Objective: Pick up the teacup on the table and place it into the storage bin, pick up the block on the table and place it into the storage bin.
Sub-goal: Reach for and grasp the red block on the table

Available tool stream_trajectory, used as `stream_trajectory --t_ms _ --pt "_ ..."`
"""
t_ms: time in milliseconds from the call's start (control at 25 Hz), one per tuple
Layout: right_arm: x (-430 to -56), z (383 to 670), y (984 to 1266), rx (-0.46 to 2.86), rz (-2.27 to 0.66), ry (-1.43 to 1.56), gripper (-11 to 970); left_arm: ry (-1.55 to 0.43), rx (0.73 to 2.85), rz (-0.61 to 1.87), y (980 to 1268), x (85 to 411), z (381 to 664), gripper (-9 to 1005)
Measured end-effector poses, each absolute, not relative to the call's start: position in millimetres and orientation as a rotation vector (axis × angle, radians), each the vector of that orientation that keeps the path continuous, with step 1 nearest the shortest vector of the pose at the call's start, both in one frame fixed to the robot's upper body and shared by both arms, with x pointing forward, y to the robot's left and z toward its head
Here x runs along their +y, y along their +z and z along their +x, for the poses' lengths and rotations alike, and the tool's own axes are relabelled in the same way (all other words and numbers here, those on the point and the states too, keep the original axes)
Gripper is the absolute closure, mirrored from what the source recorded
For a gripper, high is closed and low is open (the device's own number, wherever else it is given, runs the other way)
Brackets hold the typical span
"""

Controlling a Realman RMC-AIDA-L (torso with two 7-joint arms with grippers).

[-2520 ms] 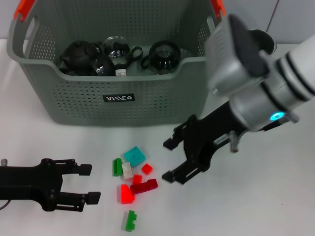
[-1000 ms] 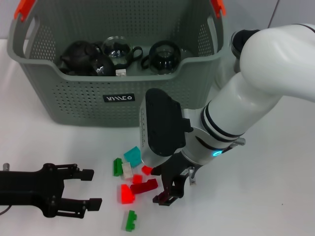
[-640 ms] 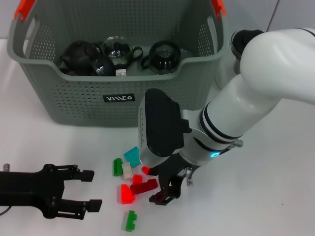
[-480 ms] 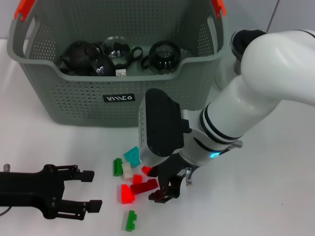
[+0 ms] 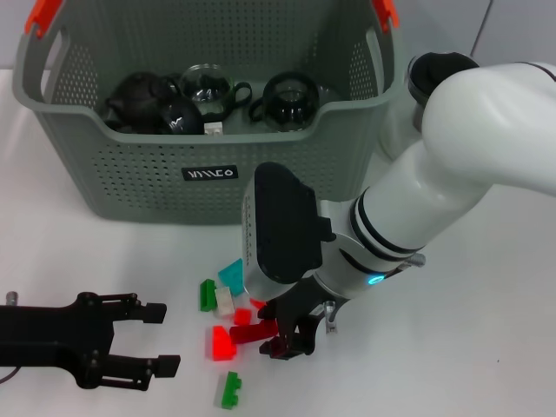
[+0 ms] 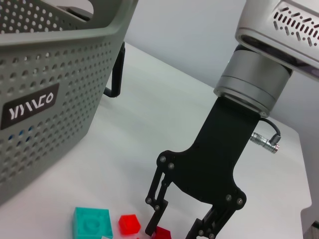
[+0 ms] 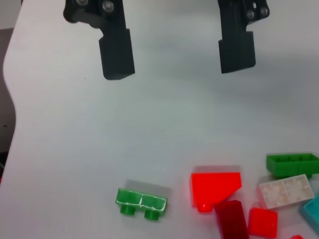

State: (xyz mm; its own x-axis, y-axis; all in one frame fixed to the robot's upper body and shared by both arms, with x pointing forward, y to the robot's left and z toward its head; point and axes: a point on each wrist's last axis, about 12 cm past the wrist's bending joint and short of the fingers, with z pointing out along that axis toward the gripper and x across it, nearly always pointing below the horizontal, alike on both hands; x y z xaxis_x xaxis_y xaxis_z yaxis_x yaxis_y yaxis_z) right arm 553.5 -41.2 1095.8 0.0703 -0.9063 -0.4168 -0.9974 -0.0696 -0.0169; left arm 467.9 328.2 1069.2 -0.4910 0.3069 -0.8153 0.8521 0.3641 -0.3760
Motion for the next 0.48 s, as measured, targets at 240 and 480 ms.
stream_trajectory --t_ms 240,480 --pt "-41.5 553.6 1095.3 1.912 -2.053 0.431 503 -1.086 1.983 0.999 1068.9 327.9 467.5 152" --pt "-41.3 553.3 1095.1 1.911 -2.055 0.429 567 -1.085 1.983 0.998 1068.5 328.0 467.0 152"
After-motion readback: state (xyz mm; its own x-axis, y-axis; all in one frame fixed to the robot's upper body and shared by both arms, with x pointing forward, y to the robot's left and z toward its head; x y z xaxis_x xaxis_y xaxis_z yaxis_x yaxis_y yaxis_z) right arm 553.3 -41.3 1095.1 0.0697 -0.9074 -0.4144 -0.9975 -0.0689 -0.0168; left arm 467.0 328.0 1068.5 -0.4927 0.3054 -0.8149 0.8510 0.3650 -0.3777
